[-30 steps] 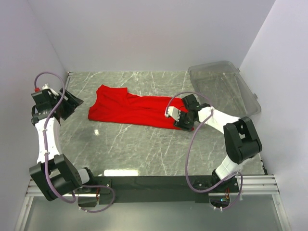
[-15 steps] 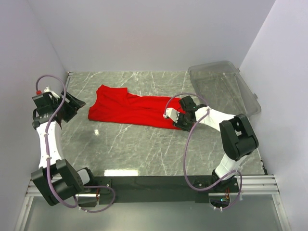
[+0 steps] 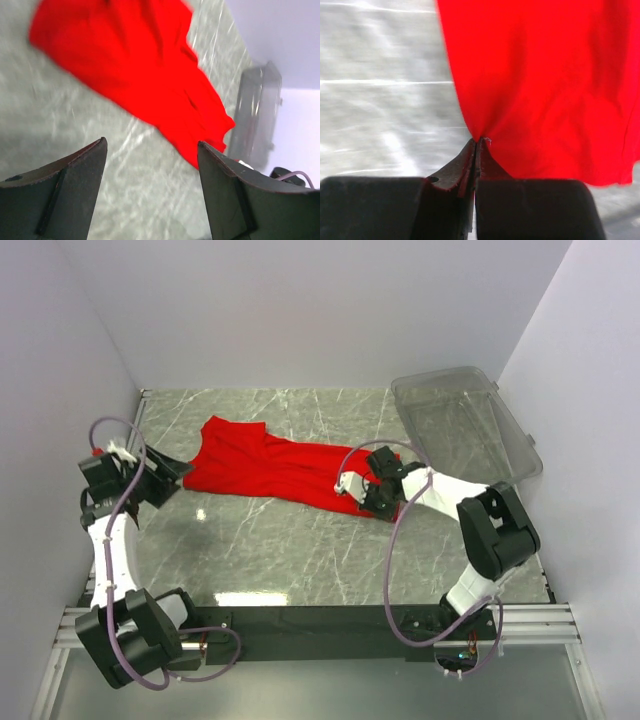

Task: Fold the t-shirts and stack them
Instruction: Fold the tshirt

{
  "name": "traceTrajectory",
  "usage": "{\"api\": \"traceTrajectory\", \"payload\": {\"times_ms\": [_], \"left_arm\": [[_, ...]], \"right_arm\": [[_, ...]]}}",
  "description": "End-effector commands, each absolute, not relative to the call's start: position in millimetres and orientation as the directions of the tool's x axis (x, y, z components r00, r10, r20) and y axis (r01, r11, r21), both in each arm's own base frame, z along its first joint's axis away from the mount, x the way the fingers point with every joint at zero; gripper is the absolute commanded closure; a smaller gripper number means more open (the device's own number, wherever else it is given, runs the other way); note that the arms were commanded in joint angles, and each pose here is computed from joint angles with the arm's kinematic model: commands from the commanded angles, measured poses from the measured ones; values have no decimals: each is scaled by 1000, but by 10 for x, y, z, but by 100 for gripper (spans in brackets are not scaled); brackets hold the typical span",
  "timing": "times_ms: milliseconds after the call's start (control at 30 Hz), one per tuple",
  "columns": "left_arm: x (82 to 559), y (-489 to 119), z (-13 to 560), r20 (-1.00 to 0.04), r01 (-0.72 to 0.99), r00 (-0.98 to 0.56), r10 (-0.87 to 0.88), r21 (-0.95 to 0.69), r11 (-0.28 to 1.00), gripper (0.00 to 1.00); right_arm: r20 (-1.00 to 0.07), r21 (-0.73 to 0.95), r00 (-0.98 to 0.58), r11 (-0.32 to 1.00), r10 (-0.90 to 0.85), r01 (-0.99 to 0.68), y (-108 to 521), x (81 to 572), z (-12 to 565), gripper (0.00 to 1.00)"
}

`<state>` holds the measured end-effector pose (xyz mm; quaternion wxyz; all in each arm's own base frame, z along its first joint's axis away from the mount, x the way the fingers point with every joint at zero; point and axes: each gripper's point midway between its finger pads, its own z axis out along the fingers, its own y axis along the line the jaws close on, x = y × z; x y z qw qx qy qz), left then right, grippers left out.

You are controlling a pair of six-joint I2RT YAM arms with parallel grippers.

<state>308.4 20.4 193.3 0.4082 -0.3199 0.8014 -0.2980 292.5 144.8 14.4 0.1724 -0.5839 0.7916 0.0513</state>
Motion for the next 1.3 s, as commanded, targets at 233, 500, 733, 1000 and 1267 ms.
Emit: {"api": "traceTrajectory", "payload": {"times_ms": [233,500,733,1000,1267], "left_arm": [[2839,-95,1773,-384,-218,-514,-767,-806,550,22],[2683,-161,1603,-339,-270,-534,-774,-799,537,22],[2675,-162,1522,-285,-328,-531,-798,-799,504,23],[2695,-58,1433,-287,-391,-500,-817,-767,509,23],[2754,2,1403,-278,-419,-468,-839,-766,488,23]], "right_arm": [[-415,130,-252,218,-874,-967,2092,1760,381,100],[-459,275,-148,19,-876,-961,2890,918,481,100],[-469,342,-141,-32,-872,-939,3410,781,587,65],[-626,259,-276,140,-729,-956,3302,1937,1525,27],[-611,352,-705,674,-361,-649,3611,3763,1726,25]]}}
